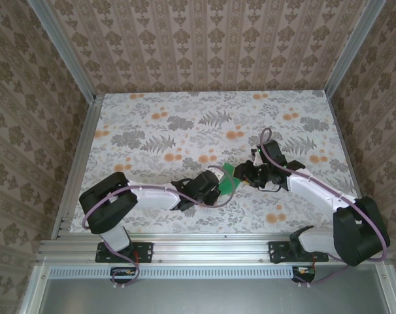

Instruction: Fold a paper plane with a square sheet of paper (pick it up from the middle)

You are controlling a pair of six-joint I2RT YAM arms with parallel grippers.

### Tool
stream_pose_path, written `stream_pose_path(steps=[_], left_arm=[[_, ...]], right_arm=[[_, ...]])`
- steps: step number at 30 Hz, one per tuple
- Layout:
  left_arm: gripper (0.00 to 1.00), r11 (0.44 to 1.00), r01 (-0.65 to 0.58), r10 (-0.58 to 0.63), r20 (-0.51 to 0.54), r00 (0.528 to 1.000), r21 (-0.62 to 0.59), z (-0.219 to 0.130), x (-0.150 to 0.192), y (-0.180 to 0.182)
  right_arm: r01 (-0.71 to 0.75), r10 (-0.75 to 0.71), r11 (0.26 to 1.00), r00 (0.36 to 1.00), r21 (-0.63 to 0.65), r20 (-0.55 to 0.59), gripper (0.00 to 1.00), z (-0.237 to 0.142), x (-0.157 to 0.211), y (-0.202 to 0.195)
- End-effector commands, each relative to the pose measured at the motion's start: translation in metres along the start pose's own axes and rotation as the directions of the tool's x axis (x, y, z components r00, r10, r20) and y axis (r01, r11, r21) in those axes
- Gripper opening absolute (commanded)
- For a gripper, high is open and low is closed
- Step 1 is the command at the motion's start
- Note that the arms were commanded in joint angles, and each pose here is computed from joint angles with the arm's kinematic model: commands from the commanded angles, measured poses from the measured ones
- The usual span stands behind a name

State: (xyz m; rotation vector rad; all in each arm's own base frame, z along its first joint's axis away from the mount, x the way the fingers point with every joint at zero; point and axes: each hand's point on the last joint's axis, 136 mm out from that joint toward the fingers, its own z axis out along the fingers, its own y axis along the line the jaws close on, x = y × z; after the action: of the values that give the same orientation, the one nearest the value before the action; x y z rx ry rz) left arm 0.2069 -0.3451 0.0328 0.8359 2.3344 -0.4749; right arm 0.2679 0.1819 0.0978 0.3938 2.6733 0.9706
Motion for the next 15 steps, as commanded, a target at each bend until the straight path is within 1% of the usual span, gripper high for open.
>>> stream_pose_path(steps=[1,3,7,12,15], left_arm=[[0.00,0.989,0.124,-0.127,0.037,0.991,0.076,-0.006,-0.008,-0.003],[0.00,0.982,0.165,-0.170,0.049,0.984,0.093,-0.007,-0.008,0.001],[0.00,0.971,0.216,-0.223,0.066,0.973,0.100,-0.010,-0.009,0.007],[0.00,0.950,0.295,-0.302,0.061,0.951,0.100,-0.010,-0.007,0.016],[0.00,0.935,0.339,-0.346,0.057,0.937,0.108,-0.010,-0.005,0.023]], right_arm=[[0.025,-0.025,1.000,1.000,-0.008,-0.018,0.37,-0.004,0.003,0.003],[0.022,-0.023,1.000,0.999,-0.020,-0.027,0.37,-0.001,0.004,0.003],[0.013,-0.015,0.999,0.999,-0.038,-0.047,0.31,0.007,0.006,0.002],[0.006,-0.009,0.999,0.997,-0.035,-0.079,0.14,0.021,0.007,-0.001],[0.005,-0.008,1.000,0.994,-0.030,-0.111,0.11,0.035,0.011,-0.003]])
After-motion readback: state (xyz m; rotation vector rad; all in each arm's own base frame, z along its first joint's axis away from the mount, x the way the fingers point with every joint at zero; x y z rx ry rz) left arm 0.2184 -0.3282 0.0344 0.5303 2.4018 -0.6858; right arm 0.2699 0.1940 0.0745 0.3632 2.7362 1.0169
